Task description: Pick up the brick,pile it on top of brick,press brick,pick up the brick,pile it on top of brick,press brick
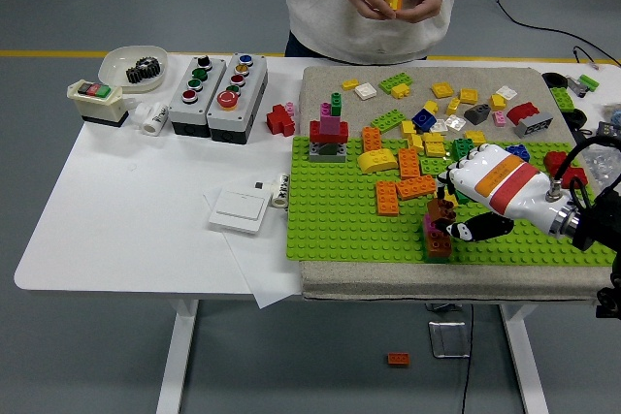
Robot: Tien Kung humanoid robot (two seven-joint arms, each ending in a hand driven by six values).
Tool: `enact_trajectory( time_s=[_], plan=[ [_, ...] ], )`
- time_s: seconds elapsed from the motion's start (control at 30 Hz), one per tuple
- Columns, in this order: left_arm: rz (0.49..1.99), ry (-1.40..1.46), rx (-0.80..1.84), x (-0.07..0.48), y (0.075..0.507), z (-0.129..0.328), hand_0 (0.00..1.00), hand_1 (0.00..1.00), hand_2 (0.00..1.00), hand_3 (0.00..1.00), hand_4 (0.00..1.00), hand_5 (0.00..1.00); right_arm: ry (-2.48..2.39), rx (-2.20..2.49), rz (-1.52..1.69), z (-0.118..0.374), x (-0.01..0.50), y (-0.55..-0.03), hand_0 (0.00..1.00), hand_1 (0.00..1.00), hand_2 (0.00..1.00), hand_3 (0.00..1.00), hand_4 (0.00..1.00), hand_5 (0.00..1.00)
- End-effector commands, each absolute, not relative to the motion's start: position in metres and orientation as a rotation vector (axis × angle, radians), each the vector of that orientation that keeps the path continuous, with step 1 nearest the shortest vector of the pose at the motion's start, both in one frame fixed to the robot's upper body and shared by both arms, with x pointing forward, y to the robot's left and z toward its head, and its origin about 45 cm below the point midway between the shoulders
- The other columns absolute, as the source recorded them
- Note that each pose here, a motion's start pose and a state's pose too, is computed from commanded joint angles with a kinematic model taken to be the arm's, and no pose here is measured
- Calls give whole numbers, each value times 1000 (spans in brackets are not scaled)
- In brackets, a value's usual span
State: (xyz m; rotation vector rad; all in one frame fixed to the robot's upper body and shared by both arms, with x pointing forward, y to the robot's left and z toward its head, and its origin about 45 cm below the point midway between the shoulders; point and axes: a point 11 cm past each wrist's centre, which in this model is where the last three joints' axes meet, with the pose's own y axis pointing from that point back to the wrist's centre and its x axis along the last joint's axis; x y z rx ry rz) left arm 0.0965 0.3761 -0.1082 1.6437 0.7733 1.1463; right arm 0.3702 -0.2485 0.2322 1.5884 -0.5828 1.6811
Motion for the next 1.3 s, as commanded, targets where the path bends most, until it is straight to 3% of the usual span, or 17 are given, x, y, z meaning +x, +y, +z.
enact_trajectory(
  time_s=[1.3],
  plan=[
    [1138, 774, 1652, 94, 376, -109, 859, 816, 818, 623, 715, 679, -537, 1599, 1666, 219, 376, -241, 452, 419, 474, 488, 773, 477]
  ],
)
